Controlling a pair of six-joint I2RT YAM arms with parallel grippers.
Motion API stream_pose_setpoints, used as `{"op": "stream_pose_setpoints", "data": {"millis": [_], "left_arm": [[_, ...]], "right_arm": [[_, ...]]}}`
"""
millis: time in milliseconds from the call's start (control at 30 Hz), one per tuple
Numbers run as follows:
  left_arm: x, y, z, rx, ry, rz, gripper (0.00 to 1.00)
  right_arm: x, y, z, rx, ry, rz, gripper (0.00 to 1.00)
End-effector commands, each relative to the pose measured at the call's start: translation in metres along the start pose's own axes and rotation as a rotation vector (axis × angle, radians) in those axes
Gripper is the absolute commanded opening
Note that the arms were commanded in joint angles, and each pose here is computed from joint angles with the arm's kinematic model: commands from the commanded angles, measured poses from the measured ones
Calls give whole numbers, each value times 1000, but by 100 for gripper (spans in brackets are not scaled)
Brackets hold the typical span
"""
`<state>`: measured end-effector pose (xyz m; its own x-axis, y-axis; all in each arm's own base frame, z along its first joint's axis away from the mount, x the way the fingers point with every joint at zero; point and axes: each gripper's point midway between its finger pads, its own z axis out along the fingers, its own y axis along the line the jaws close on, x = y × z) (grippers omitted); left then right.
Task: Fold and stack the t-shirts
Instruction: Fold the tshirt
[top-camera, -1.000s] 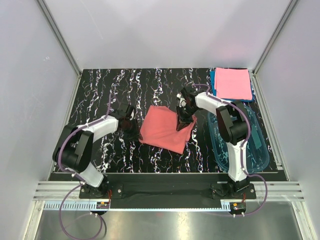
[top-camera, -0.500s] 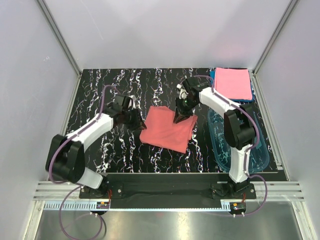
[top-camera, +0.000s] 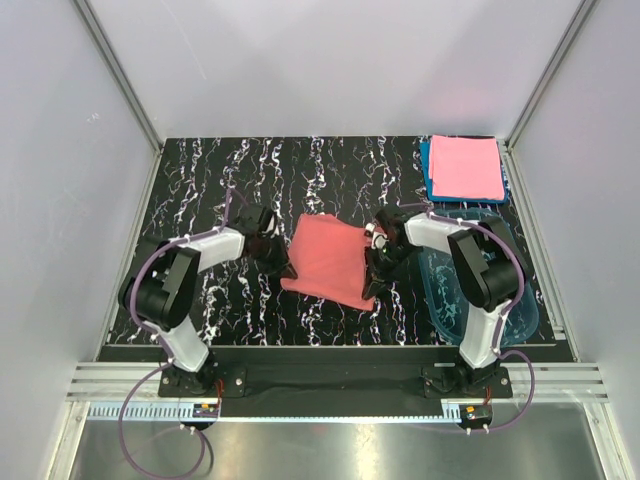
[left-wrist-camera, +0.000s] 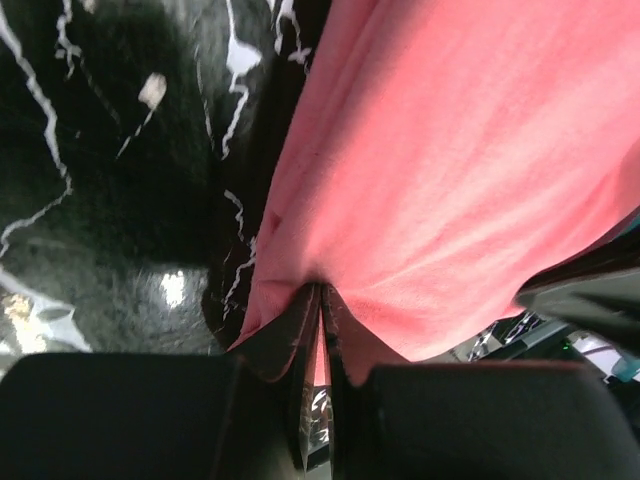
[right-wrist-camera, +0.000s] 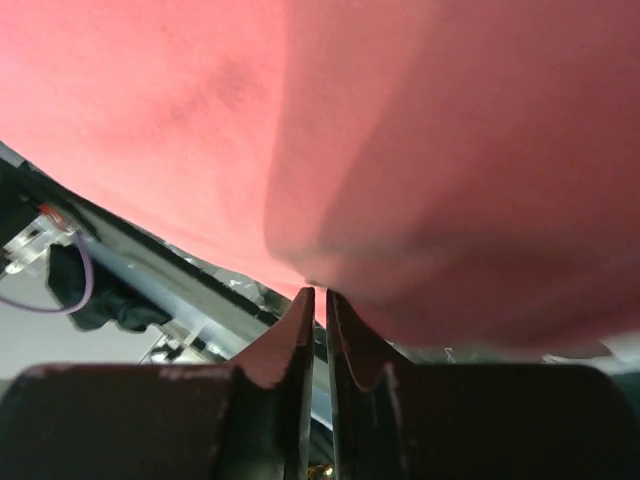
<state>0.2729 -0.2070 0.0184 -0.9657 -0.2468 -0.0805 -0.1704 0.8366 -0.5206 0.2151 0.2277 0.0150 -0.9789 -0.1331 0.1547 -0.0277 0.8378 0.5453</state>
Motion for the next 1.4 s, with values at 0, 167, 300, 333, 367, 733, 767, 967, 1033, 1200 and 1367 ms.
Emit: {"op": "stream_pose_setpoints", "data": {"millis": [0, 167, 300, 333, 367, 733, 767, 967, 1033, 1200, 1367], "left_arm": [[17, 28, -5, -114, 16, 33, 12], [2, -8, -47, -51, -83, 111, 24], [-32, -46, -68, -6, -153, 162, 34], [-39, -52, -68, 0, -158, 168, 34], [-57, -71, -73, 31, -188, 188, 33], [-147, -74, 22, 47, -179, 128, 28], [-148, -60, 40, 18, -153, 104, 28], [-162, -49, 43, 2, -178, 80, 27], [-160, -47, 37, -16, -171, 91, 27], [-142, -50, 5, -8, -184, 126, 30], [-126, -67, -53, 28, -264, 178, 32]], "right_arm": [[-31, 3, -29, 61, -141, -95, 15], [-64, 17, -63, 112, -226, -154, 16], [-104, 14, -83, 111, -289, -122, 17], [-108, 14, -84, 111, -291, -113, 17], [-118, 18, -90, 105, -315, -123, 17], [-174, -37, -63, 151, -317, -5, 17], [-181, -41, -59, 163, -316, -7, 17], [-212, -36, -71, 202, -366, -46, 20], [-214, -32, -80, 208, -367, -46, 24], [-210, -9, -129, 247, -452, -75, 46], [-190, -3, -151, 265, -465, -98, 80]]}}
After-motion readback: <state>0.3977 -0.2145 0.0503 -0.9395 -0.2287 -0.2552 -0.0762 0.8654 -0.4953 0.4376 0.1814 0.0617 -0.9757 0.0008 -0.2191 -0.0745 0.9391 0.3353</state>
